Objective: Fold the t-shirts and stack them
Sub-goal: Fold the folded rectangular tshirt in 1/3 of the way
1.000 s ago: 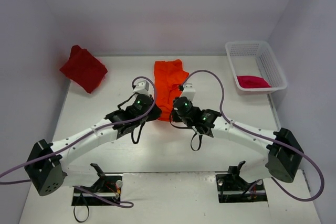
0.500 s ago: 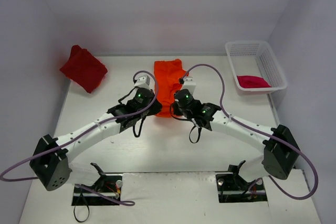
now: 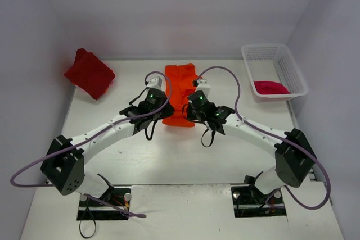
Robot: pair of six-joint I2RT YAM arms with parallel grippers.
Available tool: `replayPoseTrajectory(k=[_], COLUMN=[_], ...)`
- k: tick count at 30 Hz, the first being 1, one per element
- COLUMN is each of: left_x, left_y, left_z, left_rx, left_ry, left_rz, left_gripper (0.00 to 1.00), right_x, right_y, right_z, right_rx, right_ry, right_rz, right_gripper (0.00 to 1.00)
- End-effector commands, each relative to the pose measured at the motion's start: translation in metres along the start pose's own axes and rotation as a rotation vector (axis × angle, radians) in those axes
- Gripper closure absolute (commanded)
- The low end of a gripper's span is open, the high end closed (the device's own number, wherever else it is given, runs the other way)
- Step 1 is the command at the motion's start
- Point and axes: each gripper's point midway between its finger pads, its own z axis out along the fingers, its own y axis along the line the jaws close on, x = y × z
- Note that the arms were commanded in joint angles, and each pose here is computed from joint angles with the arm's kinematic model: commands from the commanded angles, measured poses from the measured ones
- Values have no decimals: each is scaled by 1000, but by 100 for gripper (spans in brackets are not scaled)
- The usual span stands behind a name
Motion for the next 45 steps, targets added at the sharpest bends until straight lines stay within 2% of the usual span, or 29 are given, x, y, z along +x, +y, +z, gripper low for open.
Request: replayPoseTrajectory(k=[1, 11, 23, 45], left_x=[-39, -54, -65, -63], left_y=[-25, -15, -5, 12], left_z=[-1, 30, 46, 72], left_rx=[72, 57, 39, 5], left_ry=[-95, -78, -76, -40], left_rz=[-11, -32, -37, -40], left_gripper=[100, 100, 100, 100], right_x=[-36, -51, -48, -46], right_y=[4, -1, -7, -14], right_z=[4, 19, 41, 62], right_rx=[-9, -17, -15, -13], right_ry=[-84, -89, -60, -46], right_rz=[15, 17, 7, 6], right_gripper=[100, 100, 100, 100])
